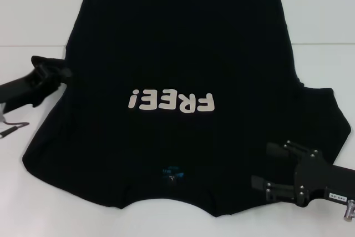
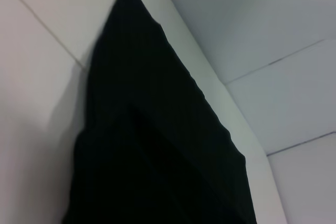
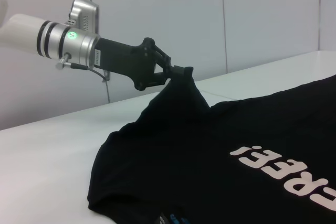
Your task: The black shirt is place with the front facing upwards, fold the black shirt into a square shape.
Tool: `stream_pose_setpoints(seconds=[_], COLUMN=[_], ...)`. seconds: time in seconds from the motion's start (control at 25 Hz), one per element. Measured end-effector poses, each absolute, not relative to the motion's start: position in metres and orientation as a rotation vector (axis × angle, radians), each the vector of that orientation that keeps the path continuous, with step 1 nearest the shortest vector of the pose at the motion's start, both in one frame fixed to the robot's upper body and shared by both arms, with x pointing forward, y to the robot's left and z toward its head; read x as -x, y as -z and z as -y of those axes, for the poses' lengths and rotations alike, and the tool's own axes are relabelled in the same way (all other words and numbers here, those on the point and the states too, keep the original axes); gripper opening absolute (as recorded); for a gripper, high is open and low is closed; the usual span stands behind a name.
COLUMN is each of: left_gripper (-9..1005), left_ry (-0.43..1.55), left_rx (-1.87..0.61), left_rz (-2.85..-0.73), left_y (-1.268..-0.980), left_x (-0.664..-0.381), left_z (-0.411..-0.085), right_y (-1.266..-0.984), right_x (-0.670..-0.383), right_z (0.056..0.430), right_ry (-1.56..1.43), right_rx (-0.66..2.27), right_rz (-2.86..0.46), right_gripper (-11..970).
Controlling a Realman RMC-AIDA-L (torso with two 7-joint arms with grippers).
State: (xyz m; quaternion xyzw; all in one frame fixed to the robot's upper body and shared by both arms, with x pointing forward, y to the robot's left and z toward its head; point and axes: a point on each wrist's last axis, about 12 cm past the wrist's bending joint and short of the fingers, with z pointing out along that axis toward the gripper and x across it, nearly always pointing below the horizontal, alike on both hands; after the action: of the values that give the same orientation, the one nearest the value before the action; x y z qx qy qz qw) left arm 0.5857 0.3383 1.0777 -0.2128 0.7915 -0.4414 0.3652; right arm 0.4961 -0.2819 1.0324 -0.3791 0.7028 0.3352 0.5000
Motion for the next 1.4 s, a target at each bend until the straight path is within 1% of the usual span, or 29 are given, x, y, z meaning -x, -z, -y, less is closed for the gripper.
stream_pose_setpoints(seconds=[0.28, 0.56, 0.92, 1.04, 1.16, 1.36, 1.4], left_gripper=[129, 140, 370, 473, 576, 815, 831], left_ry=[1.144, 1.097, 1.180, 1.188, 1.194, 1.176, 1.171], left_rx=[0.532, 0.488, 0.539, 0.553, 0.615, 0.795, 0.812], left_rz=[-2.046, -2.060, -2.102, -2.103, -2.069, -1.979, -1.965], left_y=[-1.067, -1.052, -1.033, -1.031, -1.030, -1.031, -1.032], left_x=[-0.586, -0.583, -0.573, -0.571, -0.568, -0.560, -0.559], left_z=[-0.315, -0.292, -0.269, -0.268, -0.280, -0.318, -0.322], right_y=[-1.032, -1.031, -1.030, -1.030, -1.030, -1.029, -1.029], right_x=[-0.496, -0.496, -0.495, -0.494, -0.493, -0.492, -0.492], right_z=[0.281, 0.280, 0.280, 0.281, 0.281, 0.282, 0.281], right_ry=[-0.814, -0.821, -0.821, -0.822, -0.823, -0.822, -0.823], right_rx=[0.919, 0.915, 0.910, 0.908, 0.905, 0.903, 0.902], right_rz=[-1.698, -1.702, -1.706, -1.706, -1.708, -1.711, -1.712], right_gripper=[917, 917, 917, 917, 917, 917, 917])
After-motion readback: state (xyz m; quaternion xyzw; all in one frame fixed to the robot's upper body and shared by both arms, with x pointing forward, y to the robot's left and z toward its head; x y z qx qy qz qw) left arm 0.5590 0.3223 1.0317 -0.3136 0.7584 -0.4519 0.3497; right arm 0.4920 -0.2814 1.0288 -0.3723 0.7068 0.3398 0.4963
